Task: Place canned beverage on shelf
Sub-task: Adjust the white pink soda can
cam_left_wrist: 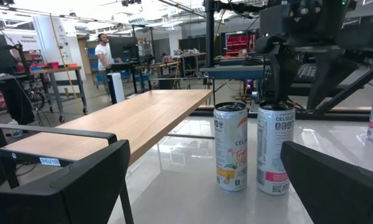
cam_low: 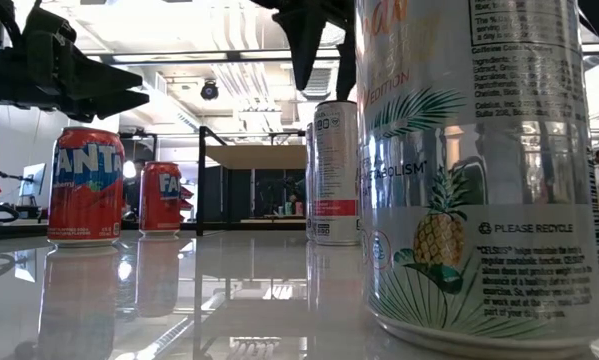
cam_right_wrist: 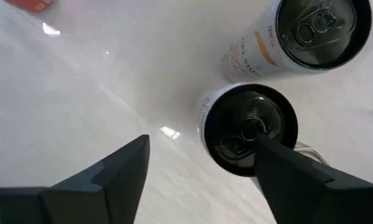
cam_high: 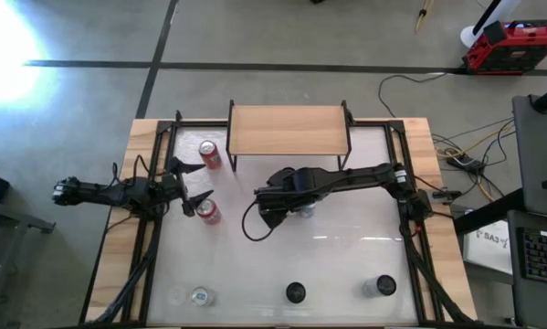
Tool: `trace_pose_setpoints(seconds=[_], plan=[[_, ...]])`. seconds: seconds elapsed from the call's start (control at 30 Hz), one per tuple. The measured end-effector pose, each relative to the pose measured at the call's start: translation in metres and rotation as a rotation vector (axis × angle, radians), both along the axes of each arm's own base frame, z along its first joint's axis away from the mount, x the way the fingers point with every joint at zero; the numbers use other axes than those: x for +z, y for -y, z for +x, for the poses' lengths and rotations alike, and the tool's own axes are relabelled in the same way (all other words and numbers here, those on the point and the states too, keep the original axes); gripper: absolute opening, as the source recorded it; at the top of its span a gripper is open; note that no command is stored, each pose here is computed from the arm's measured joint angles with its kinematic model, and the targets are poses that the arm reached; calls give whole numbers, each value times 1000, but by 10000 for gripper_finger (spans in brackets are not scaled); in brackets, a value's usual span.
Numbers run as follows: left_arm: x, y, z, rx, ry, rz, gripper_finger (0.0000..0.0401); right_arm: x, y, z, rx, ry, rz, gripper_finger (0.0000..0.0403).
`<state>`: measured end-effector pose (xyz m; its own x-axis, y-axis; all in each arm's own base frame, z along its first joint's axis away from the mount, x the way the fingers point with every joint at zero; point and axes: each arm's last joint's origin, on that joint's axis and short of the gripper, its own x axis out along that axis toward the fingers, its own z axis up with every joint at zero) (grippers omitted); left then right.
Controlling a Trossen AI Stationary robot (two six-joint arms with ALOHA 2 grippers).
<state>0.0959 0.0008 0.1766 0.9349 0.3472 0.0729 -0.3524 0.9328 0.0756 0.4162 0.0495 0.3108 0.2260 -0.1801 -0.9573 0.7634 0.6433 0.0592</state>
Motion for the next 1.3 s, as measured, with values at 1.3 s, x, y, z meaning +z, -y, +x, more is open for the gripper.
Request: trace_pose_setpoints(seconds=[1.3], plan=[[0, 0, 0, 1, -1, 0, 400, -30, 3, 9, 370, -208, -131, 392]])
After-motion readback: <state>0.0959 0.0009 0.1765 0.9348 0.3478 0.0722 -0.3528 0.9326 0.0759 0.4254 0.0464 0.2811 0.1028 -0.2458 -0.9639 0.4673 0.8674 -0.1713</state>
